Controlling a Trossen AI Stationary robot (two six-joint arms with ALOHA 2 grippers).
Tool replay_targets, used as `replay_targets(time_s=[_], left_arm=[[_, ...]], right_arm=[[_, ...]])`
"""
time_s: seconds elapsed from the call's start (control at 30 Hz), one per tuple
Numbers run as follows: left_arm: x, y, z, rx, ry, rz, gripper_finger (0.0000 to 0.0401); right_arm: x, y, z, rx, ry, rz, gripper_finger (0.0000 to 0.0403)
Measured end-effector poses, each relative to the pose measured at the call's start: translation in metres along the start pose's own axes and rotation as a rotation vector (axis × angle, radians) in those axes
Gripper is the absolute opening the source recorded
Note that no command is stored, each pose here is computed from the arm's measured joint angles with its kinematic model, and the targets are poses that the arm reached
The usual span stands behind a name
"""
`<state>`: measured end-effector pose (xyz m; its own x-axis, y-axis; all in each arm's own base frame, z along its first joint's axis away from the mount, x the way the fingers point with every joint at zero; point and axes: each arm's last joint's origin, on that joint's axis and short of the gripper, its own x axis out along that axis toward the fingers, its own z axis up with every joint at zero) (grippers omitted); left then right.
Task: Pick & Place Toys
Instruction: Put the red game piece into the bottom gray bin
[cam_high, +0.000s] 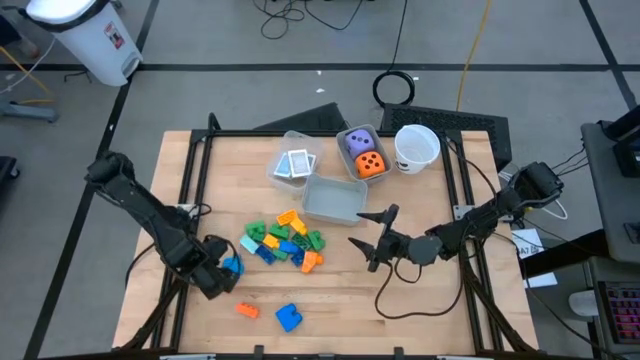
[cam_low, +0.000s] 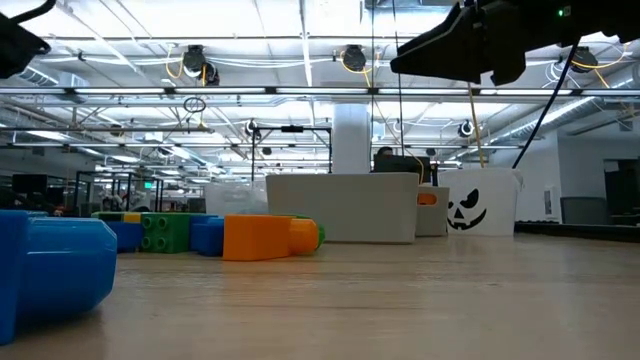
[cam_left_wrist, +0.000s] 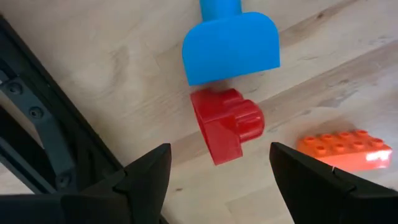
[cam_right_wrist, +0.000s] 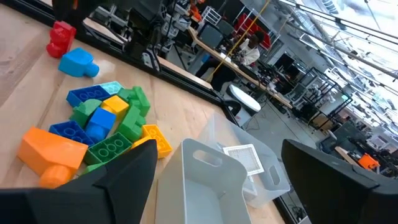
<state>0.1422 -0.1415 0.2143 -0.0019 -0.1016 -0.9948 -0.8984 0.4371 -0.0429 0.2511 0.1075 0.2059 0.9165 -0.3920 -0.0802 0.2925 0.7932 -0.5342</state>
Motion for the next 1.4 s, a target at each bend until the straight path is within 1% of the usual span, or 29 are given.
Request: replay_targets(time_s=[0.13,0.4,0.6,0.73,1.07,1.13,1.2,1.4], left_arm=[[0.005,-0.003,-0.002,-0.013,-0.010,0.019,0.0274],[0.017,-0.008,-0.002,-0.106,-0.033,0.071,0.0273],[0.026,-0.015,-0.003,-0.108,-0.057,0.062,0.0273],[0.029,-0.016,-0.003,-0.125,-0.064,0.080,0.0273],[0.031,-0.017,-0.005,-0.166,-0.028,0.099,0.0268],[0.031,-0.017,-0.005,-0.170,-0.028,0.099,0.0253],[0.031,-0.017,-0.005,-0.176,-0.029,0.099,0.0229],[0.030,-0.017,-0.004,-0.179,-0.034,0.094,0.0131]], right_arm=[[0.000,0.000,0.000,0.001,-0.001,0.001,0.0325],[0.000,0.000,0.000,0.003,-0.001,0.001,0.0325],[0.000,0.000,0.000,0.010,0.000,0.001,0.0325],[0.000,0.000,0.000,0.010,-0.001,0.001,0.0325],[0.000,0.000,0.000,0.010,-0.001,0.001,0.0325],[0.000,0.000,0.000,0.010,-0.001,0.001,0.0325],[0.000,0.000,0.000,0.010,-0.001,0.001,0.0325],[0.000,0.000,0.000,0.010,-0.001,0.001,0.0325]])
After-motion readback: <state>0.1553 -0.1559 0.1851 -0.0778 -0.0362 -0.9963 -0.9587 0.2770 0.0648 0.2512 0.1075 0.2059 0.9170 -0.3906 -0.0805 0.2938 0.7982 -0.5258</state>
